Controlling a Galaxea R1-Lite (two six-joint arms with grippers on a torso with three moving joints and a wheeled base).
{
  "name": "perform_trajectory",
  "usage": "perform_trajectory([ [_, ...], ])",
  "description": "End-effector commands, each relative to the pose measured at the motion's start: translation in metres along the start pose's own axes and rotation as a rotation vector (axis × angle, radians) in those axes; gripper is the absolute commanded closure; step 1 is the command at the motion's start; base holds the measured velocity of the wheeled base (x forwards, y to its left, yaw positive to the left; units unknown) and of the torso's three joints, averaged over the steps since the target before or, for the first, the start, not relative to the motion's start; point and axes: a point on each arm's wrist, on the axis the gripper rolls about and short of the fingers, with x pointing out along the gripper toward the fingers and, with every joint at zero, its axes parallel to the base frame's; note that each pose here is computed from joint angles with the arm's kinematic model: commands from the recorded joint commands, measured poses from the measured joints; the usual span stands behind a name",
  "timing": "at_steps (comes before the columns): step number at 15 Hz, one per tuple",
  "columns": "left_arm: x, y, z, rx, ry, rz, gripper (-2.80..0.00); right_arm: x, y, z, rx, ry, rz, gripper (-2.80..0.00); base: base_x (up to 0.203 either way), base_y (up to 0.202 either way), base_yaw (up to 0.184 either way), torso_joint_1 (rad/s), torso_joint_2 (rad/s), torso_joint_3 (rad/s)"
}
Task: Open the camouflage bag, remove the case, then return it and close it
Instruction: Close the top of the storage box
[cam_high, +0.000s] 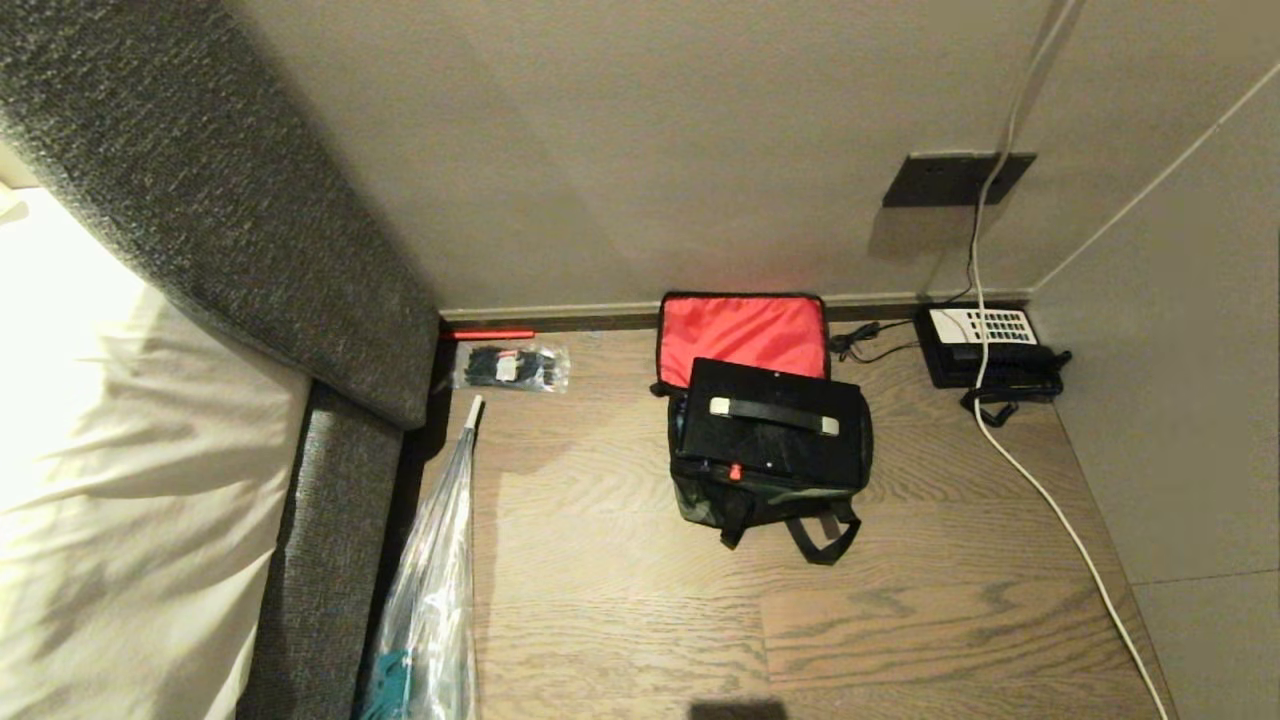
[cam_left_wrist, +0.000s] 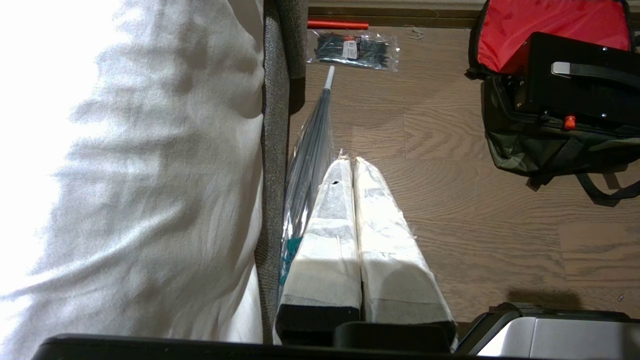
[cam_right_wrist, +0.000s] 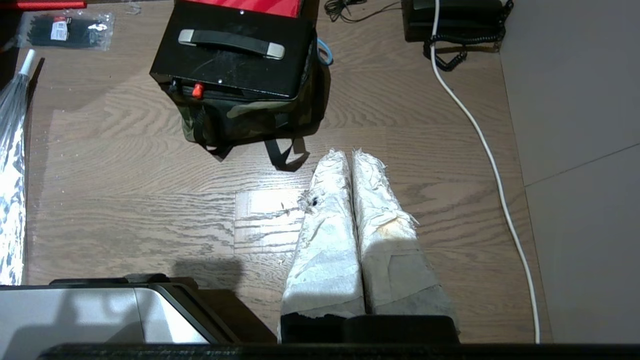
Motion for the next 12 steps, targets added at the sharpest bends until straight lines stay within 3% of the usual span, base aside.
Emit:
perform_trajectory([
  [1,0.000,0.000,0.000,-0.004,-0.001,0.000,0.00,-0.002,0.000,-0.001,0.000,-0.019,0.001,0.00,0.000,0.000,0.000,0.000,0.00,0.000],
  [5,-0.001,0.000,0.003,0.001,-0.013,0.001,0.00,-0.002,0.000,-0.001,0.000,-0.020,0.001,0.00,0.000,0.000,0.000,0.000,0.00,0.000],
  [7,-0.010,0.000,0.035,-0.004,-0.088,-0.019,0.00,-0.002,0.000,-0.001,0.000,-0.019,0.001,0.00,0.000,0.000,0.000,0.000,0.00,0.000],
  [8,-0.010,0.000,0.050,-0.011,-0.087,-0.024,0.00,-0.002,0.000,-0.001,0.000,-0.019,0.001,0.00,0.000,0.000,0.000,0.000,0.00,0.000],
  [12,0.043,-0.001,0.135,-0.134,0.084,-0.051,0.00,-0.002,0.000,-0.001,0.000,-0.020,0.001,0.00,0.000,0.000,0.000,0.000,0.00,0.000],
])
